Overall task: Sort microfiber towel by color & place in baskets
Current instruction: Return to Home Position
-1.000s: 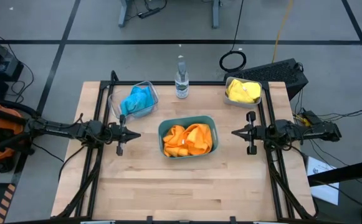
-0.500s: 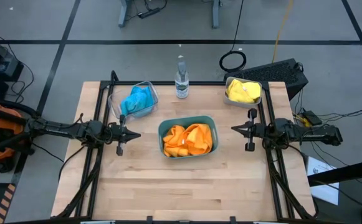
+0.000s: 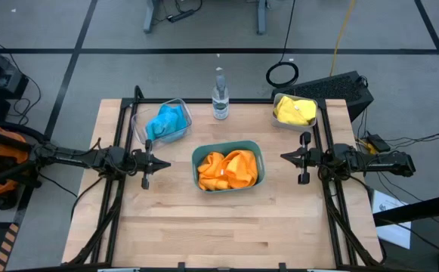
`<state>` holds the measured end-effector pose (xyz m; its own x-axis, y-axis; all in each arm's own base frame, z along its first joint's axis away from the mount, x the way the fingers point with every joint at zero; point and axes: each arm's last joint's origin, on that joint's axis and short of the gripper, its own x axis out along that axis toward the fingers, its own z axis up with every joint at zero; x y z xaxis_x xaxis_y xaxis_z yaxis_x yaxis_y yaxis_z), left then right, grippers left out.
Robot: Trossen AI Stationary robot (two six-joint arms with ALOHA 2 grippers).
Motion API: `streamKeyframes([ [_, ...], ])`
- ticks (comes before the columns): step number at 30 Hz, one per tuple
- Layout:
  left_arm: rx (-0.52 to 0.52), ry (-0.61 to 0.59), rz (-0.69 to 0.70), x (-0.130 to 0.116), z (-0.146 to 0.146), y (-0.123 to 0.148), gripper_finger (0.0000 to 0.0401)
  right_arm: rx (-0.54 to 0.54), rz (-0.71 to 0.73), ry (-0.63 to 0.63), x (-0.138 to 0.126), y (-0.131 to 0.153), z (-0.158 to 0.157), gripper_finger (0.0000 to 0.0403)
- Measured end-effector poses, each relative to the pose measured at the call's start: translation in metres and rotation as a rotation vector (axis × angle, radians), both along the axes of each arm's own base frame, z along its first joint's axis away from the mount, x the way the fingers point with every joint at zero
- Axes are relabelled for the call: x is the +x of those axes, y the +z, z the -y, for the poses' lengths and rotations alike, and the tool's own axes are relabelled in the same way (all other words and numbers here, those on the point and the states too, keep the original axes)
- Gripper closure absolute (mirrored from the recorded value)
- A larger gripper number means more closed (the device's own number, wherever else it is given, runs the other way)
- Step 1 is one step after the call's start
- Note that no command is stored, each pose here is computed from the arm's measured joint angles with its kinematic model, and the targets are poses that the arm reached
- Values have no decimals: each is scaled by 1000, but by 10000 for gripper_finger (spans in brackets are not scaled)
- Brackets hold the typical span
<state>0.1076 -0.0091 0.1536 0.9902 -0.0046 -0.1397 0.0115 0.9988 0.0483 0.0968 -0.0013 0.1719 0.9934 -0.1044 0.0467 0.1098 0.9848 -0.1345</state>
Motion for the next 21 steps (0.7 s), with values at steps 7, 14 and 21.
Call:
streamKeyframes([
  [7, 36, 34, 30, 0, -1, 3, 401, 84, 8, 4, 0, 0, 0, 403],
  [14, 54, 69, 38, 1, -4, 4, 401, 98, -13, 122, 0, -2, -4, 403],
  [21, 13, 44, 39, 1, -4, 4, 401, 131, -13, 136, 0, -2, -4, 403],
])
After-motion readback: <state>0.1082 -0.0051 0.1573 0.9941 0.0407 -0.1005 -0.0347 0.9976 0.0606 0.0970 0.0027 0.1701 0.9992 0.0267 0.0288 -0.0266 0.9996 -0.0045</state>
